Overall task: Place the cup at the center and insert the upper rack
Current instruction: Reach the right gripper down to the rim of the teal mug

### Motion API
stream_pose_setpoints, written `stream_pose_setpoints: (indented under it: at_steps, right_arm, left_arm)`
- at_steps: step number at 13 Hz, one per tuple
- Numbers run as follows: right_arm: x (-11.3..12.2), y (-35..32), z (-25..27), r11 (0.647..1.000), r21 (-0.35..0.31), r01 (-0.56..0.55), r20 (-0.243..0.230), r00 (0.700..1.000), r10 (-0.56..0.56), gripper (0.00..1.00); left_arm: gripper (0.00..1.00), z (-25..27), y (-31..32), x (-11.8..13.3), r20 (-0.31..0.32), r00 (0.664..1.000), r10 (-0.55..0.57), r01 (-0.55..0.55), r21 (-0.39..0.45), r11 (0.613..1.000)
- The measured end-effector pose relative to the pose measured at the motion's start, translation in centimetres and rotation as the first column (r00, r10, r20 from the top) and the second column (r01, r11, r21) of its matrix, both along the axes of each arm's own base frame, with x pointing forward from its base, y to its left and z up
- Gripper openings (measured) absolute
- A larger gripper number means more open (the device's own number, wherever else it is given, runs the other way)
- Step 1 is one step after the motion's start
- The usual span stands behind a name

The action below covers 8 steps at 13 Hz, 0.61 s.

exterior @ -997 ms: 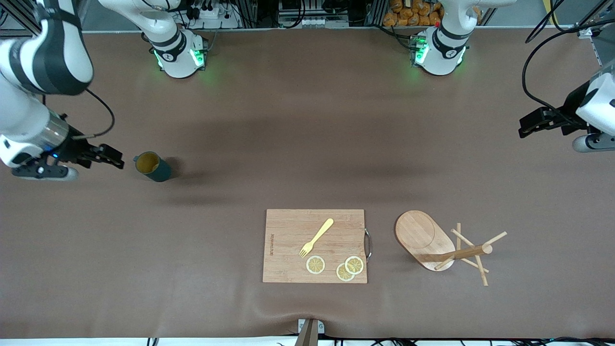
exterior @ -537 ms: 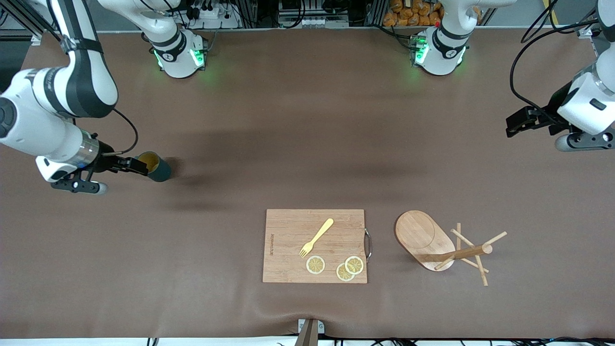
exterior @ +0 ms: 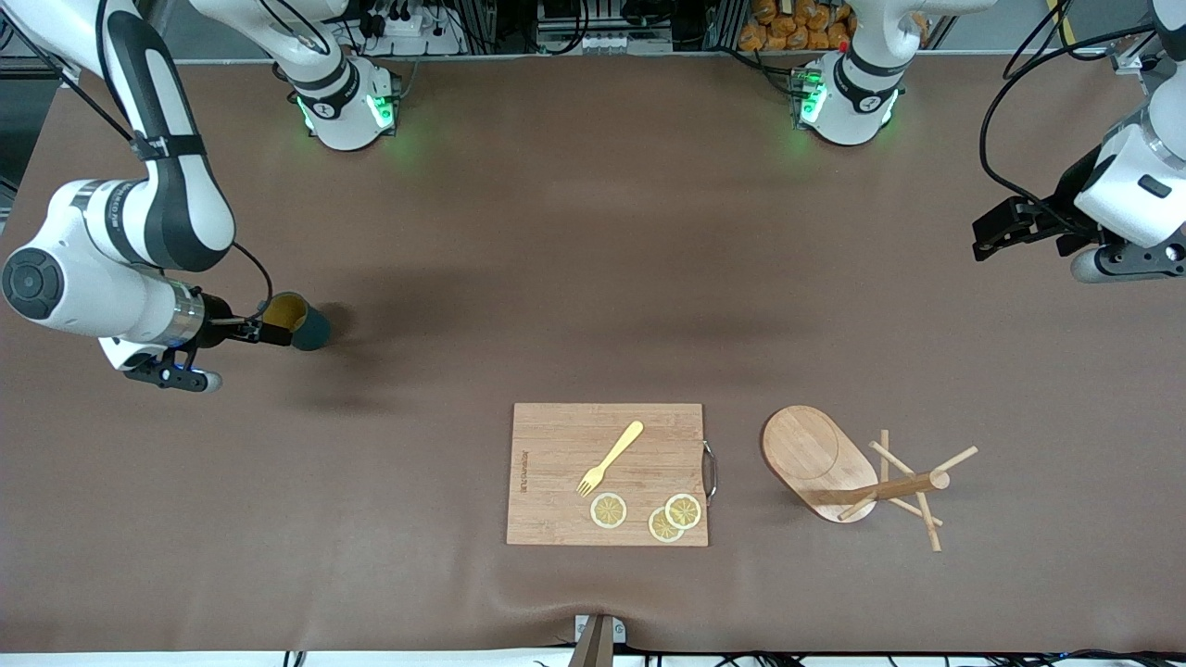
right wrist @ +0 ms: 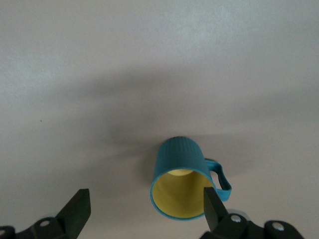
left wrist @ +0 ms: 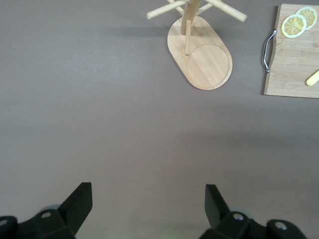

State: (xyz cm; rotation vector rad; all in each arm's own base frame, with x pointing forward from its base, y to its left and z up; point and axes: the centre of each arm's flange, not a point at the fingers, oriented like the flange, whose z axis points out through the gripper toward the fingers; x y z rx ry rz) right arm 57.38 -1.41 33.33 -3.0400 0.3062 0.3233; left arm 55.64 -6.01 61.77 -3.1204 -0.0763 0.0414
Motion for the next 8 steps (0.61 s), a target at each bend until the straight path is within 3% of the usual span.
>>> stream_pose_setpoints:
  at_steps: [3, 8]
  right_arm:
    - [-0.2, 0.3, -0.1, 1.000, 0.001, 0.006, -0.018, 1.000, -0.006, 1.00]
    - [-0.5, 0.5, -1.8, 0.993, -0.027, 0.111, -0.075, 0.991, -0.113, 1.00]
  left_arm:
    - [1.00, 1.1, 0.6, 0.0, 0.022, 1.000, 0.011, -0.011, -0.002, 1.000]
    - [1.00, 2.2, 3.6, -0.6, 0.024, 0.998, 0.066, -0.066, -0.003, 0.998]
